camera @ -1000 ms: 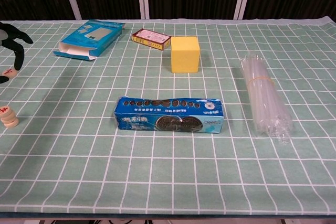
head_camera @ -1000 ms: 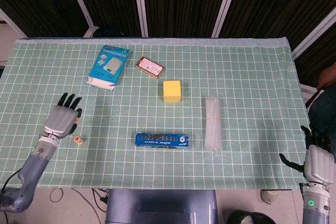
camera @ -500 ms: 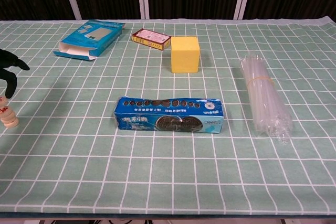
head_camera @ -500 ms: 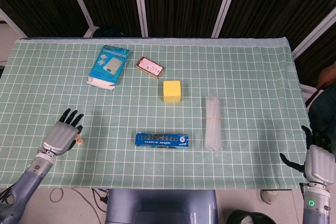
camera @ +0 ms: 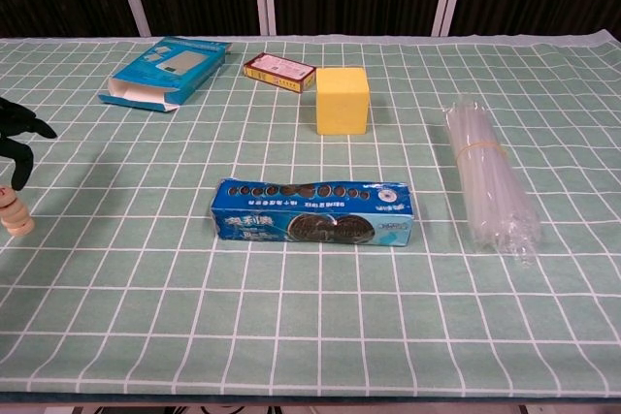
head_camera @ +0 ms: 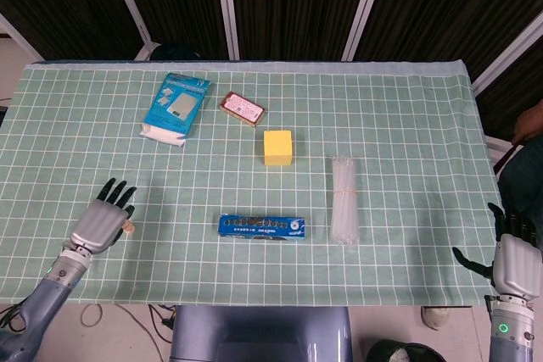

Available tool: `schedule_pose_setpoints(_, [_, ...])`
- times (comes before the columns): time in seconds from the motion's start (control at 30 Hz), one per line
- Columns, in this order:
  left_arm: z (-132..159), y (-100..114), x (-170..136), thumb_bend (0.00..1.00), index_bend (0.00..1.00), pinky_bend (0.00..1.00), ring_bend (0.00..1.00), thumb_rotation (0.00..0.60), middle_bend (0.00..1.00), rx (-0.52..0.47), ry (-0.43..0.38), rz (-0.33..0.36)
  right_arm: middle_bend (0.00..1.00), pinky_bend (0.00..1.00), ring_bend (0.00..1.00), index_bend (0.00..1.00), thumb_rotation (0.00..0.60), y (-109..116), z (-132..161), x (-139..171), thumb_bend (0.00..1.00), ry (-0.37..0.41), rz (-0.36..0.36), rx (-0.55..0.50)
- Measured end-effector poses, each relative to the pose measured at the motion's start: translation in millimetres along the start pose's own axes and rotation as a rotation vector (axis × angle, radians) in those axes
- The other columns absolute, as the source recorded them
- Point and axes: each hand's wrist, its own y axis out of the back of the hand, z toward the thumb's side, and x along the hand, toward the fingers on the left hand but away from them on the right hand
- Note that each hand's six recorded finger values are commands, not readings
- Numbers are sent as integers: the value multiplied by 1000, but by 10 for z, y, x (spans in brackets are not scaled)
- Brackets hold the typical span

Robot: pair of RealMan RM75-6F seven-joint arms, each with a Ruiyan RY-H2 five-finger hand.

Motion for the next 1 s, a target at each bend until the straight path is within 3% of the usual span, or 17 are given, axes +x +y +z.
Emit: schedule_pose_setpoints(1.0, [49,26,-58,337,419,0,0,600,93,20,-11,14,56,0,20,118,600,21,-5,-10,266,-6,-16,0])
